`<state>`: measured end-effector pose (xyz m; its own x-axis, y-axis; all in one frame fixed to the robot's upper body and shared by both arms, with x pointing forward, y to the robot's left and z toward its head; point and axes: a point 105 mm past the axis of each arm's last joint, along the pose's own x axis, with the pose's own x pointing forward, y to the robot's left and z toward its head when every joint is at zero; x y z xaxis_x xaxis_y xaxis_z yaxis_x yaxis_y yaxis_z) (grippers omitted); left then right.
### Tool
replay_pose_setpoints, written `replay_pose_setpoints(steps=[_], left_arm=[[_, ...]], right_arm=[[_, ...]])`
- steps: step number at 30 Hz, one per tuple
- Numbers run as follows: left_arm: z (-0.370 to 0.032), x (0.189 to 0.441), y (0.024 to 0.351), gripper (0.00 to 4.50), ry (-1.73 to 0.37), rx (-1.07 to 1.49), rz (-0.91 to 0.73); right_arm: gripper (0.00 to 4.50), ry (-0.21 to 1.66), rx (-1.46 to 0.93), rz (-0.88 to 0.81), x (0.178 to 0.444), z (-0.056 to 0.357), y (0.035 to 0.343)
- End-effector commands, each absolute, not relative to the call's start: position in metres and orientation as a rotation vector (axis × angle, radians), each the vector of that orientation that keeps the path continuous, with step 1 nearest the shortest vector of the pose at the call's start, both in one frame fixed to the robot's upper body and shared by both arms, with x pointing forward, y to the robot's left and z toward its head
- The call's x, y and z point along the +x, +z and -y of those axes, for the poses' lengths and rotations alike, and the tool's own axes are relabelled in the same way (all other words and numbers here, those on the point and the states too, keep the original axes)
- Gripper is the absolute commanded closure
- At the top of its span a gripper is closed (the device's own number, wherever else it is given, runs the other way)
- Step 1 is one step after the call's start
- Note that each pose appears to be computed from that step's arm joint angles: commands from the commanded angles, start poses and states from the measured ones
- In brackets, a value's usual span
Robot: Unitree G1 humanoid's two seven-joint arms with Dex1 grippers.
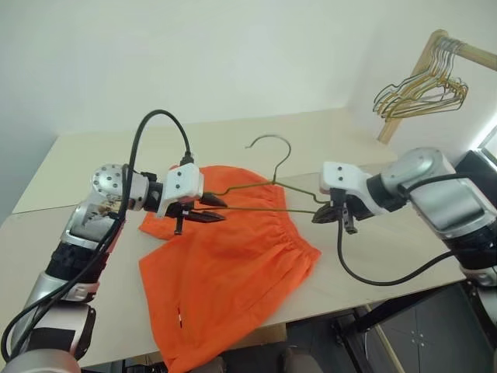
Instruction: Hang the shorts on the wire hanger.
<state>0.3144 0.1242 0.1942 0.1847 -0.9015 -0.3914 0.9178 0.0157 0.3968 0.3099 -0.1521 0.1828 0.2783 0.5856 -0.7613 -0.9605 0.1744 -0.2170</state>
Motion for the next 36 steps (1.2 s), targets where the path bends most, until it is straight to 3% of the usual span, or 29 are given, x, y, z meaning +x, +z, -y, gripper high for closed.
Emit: replay_pose_setpoints(steps=[1,6,7,10,14,18,36], left_arm=[[-0.131,0.326,0.212,1.85,-1.342,0.609,0.058],[-0.147,0.34,0.22,0.16,-1.241,0.541,0.09],[-0.15,0.339,0.221,0.03,-1.23,0.519,0.093],[-0.154,0.331,0.222,0.03,-1.219,0.429,0.101],[-0.129,0.293,0.216,0.03,-1.31,0.332,0.172],[-0.115,0.274,0.208,0.03,-1.385,0.309,0.16],[-0.117,0.27,0.211,0.03,-1.385,0.327,0.156]], right_arm=[[4.5,1.143,-0.717,-0.571,0.301,0.163,0.194],[4.5,1.025,-0.577,-0.65,0.285,0.195,0.181],[4.5,0.997,-0.539,-0.673,0.281,0.203,0.176],[4.5,0.904,-0.381,-0.742,0.267,0.224,0.162],[4.5,0.756,0.006,-0.88,0.236,0.243,0.131],[4.5,0.661,0.211,-0.986,0.229,0.245,0.111],[4.5,0.725,0.431,-1.155,0.239,0.229,0.084]])
